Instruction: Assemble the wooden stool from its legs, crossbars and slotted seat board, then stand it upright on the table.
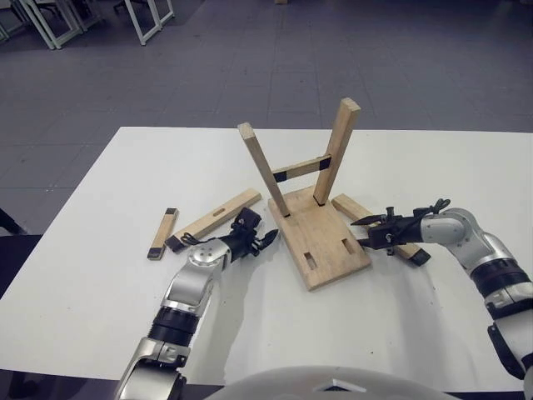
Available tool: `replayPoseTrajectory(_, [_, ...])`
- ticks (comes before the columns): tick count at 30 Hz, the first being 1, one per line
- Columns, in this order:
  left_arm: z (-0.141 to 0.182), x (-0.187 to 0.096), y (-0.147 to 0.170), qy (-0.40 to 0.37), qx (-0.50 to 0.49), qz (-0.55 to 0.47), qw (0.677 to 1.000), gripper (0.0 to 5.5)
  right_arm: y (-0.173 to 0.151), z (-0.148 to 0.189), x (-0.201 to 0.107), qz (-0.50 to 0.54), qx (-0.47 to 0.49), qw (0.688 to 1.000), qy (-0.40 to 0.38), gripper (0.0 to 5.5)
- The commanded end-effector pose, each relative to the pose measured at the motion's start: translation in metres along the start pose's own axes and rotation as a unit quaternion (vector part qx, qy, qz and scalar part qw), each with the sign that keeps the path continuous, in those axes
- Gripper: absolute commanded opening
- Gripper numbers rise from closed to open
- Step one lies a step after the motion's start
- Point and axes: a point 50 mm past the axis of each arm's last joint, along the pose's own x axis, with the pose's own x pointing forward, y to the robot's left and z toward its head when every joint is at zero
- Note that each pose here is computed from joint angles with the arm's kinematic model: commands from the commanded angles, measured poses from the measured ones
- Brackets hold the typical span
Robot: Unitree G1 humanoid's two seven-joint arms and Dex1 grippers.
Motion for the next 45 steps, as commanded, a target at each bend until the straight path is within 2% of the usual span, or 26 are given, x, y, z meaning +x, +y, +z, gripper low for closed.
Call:
replayPoseTrajectory(1, [0.002,0.002,0.005,-0.003,0.004,0.012,1.000,3.03,-0.001,0.015,0.011,0.001,0.008,0.999,-0.035,2.16])
replayPoseTrajectory(6, [0.015,-0.004,0.029,-0.025,0.010,0.055,0.998,3.03,0.003,0.020,0.007,-0.020,0.038,0.999,-0.032,2.16])
replayPoseTrajectory(8, [0.030,-0.014,0.039,-0.051,-0.001,0.073,0.996,3.03,-0.012,0.012,-0.009,-0.068,0.053,0.996,0.003,2.16])
replayPoseTrajectory(10, [0.058,-0.039,0.063,-0.119,-0.028,0.125,0.985,3.03,-0.041,0.009,-0.035,-0.150,0.107,0.983,0.014,2.16])
replayPoseTrajectory(12, [0.099,-0.064,0.086,-0.197,-0.040,0.177,0.963,3.03,-0.075,0.013,-0.057,-0.263,0.204,0.943,-0.017,2.16])
replayPoseTrajectory(15, [0.181,-0.077,0.105,-0.295,-0.018,0.204,0.933,2.75,-0.147,0.034,-0.073,-0.417,0.363,0.825,-0.113,2.16])
replayPoseTrajectory(17, [0.229,-0.068,0.102,-0.330,-0.018,0.193,0.924,2.69,-0.190,0.057,-0.080,-0.449,0.412,0.774,-0.172,2.16])
replayPoseTrajectory(20, [0.271,-0.043,0.087,-0.350,-0.035,0.151,0.924,2.69,-0.230,0.088,-0.083,-0.469,0.432,0.735,-0.230,2.16])
replayPoseTrajectory(22, [0.279,-0.023,0.076,-0.334,-0.057,0.119,0.934,2.69,-0.245,0.108,-0.078,-0.463,0.438,0.726,-0.261,2.16])
replayPoseTrajectory(26, [0.263,0.003,0.054,-0.268,-0.097,0.075,0.956,2.69,-0.238,0.118,-0.057,-0.420,0.468,0.733,-0.260,2.16])
replayPoseTrajectory(30, [0.234,0.008,0.052,-0.222,-0.129,0.089,0.962,2.69,-0.221,0.105,-0.045,-0.411,0.483,0.742,-0.215,2.16])
replayPoseTrajectory(35, [0.215,0.000,0.033,-0.220,-0.138,0.122,0.958,2.69,-0.204,0.094,-0.031,-0.407,0.512,0.734,-0.184,2.16])
replayPoseTrajectory(38, [0.224,-0.007,0.029,-0.260,-0.139,0.140,0.945,2.69,-0.196,0.093,-0.024,-0.400,0.530,0.723,-0.188,2.16])
replayPoseTrajectory(40, [0.240,-0.017,0.032,-0.304,-0.124,0.151,0.933,2.69,-0.201,0.103,-0.030,-0.400,0.529,0.711,-0.233,2.16])
replayPoseTrajectory(45, [0.297,-0.055,0.035,-0.440,-0.088,0.157,0.880,2.69,-0.230,0.137,-0.087,-0.440,0.461,0.680,-0.362,2.16])
